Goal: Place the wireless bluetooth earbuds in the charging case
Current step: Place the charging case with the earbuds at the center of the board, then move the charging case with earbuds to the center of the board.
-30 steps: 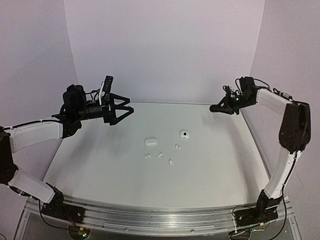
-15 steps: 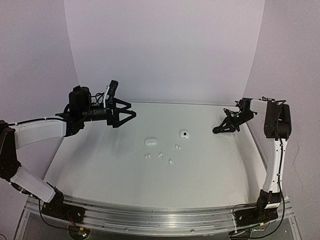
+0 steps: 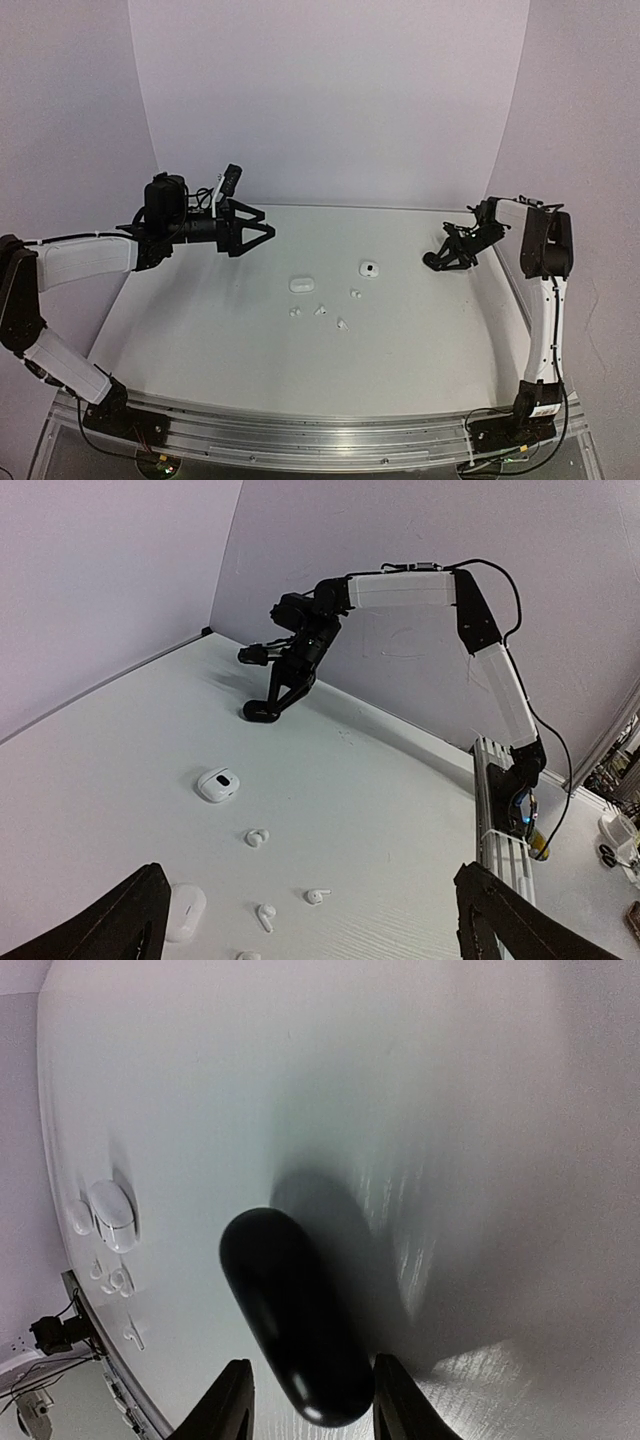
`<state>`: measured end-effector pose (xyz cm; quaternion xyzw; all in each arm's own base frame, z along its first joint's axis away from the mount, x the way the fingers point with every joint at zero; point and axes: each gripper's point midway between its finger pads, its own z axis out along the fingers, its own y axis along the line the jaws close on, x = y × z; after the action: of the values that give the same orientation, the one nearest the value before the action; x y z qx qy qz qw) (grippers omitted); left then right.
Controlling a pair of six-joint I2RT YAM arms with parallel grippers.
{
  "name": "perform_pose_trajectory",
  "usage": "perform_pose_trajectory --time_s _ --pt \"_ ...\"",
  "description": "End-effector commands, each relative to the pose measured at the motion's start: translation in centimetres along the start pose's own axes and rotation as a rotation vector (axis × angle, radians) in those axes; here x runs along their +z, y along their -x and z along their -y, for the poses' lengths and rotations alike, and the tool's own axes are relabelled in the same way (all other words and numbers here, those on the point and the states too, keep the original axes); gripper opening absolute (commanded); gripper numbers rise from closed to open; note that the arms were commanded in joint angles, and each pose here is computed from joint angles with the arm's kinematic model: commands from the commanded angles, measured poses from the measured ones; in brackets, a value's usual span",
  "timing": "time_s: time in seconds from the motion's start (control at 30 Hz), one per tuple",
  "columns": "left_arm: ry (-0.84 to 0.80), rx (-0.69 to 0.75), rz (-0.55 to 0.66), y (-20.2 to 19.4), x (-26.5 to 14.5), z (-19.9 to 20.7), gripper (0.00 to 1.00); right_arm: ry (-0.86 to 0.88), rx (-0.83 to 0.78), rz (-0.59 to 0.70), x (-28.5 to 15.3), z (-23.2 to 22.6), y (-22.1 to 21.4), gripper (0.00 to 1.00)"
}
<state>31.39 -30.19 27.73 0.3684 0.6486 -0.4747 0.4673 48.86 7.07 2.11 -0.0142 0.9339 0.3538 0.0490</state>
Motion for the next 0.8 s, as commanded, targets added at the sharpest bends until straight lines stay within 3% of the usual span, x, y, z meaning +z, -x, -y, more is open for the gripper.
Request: perform_pose_trajectory --time_s 0.0,0.27,0.5,0.57,0.77 --pt "-0.001 0.054 0.033 2.1 0.0 0.1 0.98 -0.055 0.018 -0.007 0.4 1.7 0.7 0.41" --pt "-0.005 0.050 0.031 1.8 0.0 0.2 0.98 -0.187 0.011 0.052 -2.3 1.8 2.0 0.42" --pt "-0.011 0.052 0.034 1.6 -0.1 0.3 0.98 -0.279 0.029 0.202 -7.0 -1.6 1.4 0.41" --pt "-0.012 0.048 0.034 1.4 0.0 0.3 0.98 -0.276 0.041 0.238 -7.1 -3.1 0.9 0.36" --pt "-0.018 0.052 0.040 1.5 -0.1 0.4 0.98 -0.291 0.081 0.166 -2.0 -3.5 -1.9 0.11"
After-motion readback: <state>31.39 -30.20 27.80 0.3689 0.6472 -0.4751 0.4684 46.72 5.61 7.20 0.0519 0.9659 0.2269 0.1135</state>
